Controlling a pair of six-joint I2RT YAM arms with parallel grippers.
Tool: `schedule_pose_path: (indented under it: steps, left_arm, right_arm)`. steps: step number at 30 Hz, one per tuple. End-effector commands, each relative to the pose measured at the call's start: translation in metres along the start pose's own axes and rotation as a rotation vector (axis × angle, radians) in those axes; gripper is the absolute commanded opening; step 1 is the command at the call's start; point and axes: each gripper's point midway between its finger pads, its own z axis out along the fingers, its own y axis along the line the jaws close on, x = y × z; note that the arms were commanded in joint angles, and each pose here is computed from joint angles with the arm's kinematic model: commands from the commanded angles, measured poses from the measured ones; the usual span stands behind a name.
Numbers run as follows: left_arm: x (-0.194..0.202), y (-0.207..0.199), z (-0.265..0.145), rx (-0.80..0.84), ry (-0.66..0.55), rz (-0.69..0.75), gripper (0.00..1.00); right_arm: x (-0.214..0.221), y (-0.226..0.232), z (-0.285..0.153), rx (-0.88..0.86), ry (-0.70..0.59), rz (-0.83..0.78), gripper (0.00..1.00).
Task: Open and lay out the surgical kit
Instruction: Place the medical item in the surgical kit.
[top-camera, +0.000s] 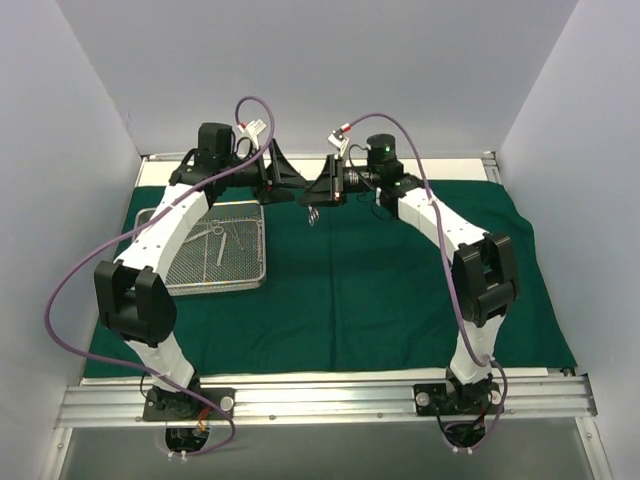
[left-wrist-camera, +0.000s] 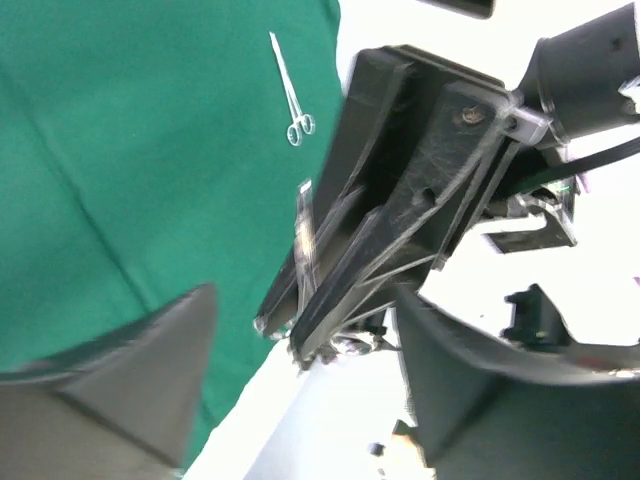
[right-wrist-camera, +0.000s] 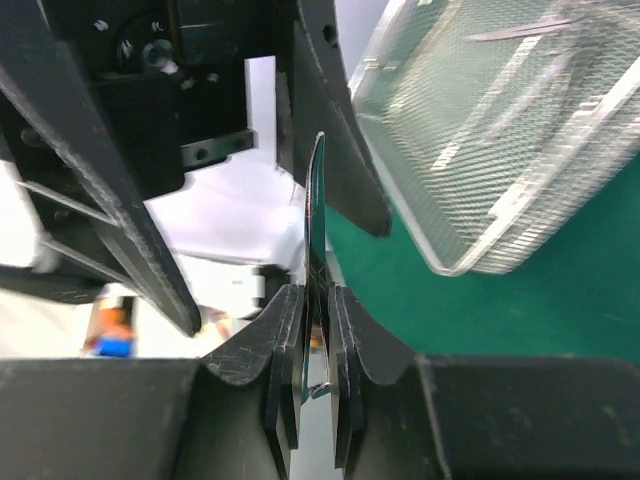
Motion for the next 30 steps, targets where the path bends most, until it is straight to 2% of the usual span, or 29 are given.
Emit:
schedule_pose_path:
  steps: [1, 2, 3, 5, 6, 8, 9, 11, 12, 17, 21, 25, 30]
  left_arm:
    - [-0.011, -0.005, -0.014, -0.019, -0.043, 0.078, 0.9]
    - [-0.013, 0.005, -0.017, -0.075, -0.056, 0.064, 0.94]
    - [-0.018, 0.014, -0.023, -0.11, -0.074, 0.067, 0.94]
    - [-0.022, 0.038, -0.037, -0.229, -0.099, 0.081, 0.94]
    - [-0.025, 0.047, -0.043, -0.27, -0.113, 0.081, 0.94]
    - [-0.029, 0.072, -0.063, -0.367, -0.131, 0.087, 0.94]
    - [-0.035, 0.085, -0.074, -0.447, -0.161, 0.098, 0.94]
    - [-0.033, 0.105, -0.089, -0.552, -0.147, 0.133, 0.94]
    - [-0.035, 0.116, -0.098, -0.622, -0.161, 0.146, 0.94]
    - [-0.03, 0.131, -0.108, -0.701, -0.171, 0.176, 0.94]
    - [-0.029, 0.137, -0.108, -0.7, -0.177, 0.149, 0.94]
    - [-0.026, 0.155, -0.112, -0.744, -0.123, 0.08, 0.94]
    - [-0.034, 0.162, -0.123, -0.704, -0.15, 0.024, 0.94]
  right_arm:
    - [-0.002, -0.008, -0.023, 0.158, 0.002, -0.103, 0.0]
    - [-0.004, -0.015, -0.031, 0.194, -0.009, -0.088, 0.0]
    - [-0.001, -0.034, -0.041, 0.297, -0.015, -0.041, 0.0]
    - [-0.008, -0.052, -0.061, 0.404, -0.033, -0.071, 0.0]
    - [0.0, -0.066, -0.075, 0.493, -0.025, -0.021, 0.0]
    - [-0.005, -0.094, -0.107, 0.692, -0.074, -0.034, 0.0]
    - [0.001, -0.108, -0.131, 0.806, -0.075, 0.008, 0.0]
    - [0.0, -0.131, -0.172, 1.013, -0.104, -0.009, 0.0]
    - [0.008, -0.142, -0.196, 1.121, -0.1, 0.033, 0.0]
    - [0.032, -0.178, -0.269, 1.475, -0.026, 0.054, 0.0]
    - [0.061, -0.201, -0.294, 1.604, 0.035, 0.097, 0.0]
    - [0.076, -0.217, -0.298, 1.644, 0.054, 0.138, 0.0]
    - [0.098, -0.233, -0.306, 1.696, 0.07, 0.193, 0.0]
